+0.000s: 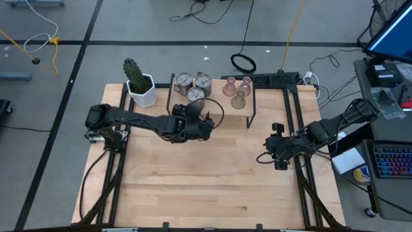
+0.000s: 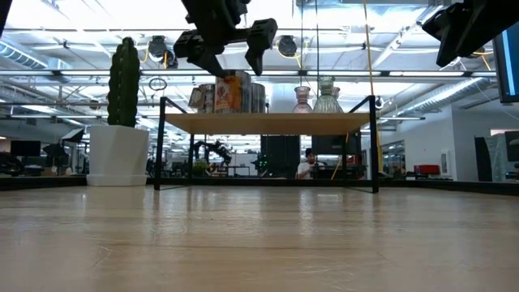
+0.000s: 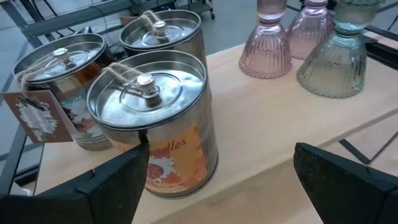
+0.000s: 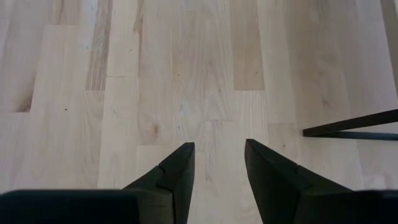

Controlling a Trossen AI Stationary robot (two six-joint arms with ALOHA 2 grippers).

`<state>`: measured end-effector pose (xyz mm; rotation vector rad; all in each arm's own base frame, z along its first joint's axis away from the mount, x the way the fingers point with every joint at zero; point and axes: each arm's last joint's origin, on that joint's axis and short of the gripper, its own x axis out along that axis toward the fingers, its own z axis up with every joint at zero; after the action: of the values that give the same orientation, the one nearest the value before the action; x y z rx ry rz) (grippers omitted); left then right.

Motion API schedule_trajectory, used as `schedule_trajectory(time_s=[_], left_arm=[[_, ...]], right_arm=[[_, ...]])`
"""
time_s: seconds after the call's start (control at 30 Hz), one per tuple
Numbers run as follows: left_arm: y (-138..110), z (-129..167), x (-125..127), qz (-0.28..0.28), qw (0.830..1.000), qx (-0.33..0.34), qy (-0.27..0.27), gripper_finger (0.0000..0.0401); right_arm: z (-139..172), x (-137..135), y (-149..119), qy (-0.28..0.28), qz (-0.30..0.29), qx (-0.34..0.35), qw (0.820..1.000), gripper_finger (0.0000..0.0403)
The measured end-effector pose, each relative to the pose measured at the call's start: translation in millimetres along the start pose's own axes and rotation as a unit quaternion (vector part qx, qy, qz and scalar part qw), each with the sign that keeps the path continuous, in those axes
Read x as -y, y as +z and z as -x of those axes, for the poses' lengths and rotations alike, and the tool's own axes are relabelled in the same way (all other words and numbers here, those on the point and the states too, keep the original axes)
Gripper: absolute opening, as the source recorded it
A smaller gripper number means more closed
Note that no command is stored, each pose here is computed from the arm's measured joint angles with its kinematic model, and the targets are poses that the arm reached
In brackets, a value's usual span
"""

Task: Pick & Place candle stick holders
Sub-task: Put the silver scented candle on the shelf, then return to Home Position

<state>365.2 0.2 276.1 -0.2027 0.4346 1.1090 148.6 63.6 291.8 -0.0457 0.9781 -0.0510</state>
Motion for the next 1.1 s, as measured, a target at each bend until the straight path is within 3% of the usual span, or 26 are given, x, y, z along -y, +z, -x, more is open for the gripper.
schedule_trajectory(time_s=[0.57,0.7,0.87,0.97,1.1], left_arm=[[0.1,1.3,-1.4,-0.006,1.000,0.003,0.006,0.0394],[10.3,26.5,1.5,0.028,0.994,-0.039,-0.094,0.0395],[26.6,76.9,-6.8,-0.058,0.962,-0.076,-0.256,0.0395],[33.2,101.0,-20.9,-0.067,0.953,-0.074,-0.287,0.0395],[34.8,121.9,-45.5,-0.066,0.954,-0.091,-0.277,0.0395]], right_arm=[[0.0,0.0,0.0,0.001,0.000,0.000,1.000,0.0132],[0.0,-1.6,-0.7,0.027,0.000,-0.011,1.000,0.0132],[0.2,-2.7,-1.2,0.047,-0.025,-0.021,0.998,0.0132],[0.2,-1.9,-2.8,0.042,-0.036,-0.029,0.998,0.0132],[0.2,-2.1,-2.4,0.043,-0.039,-0.027,0.998,0.0132]])
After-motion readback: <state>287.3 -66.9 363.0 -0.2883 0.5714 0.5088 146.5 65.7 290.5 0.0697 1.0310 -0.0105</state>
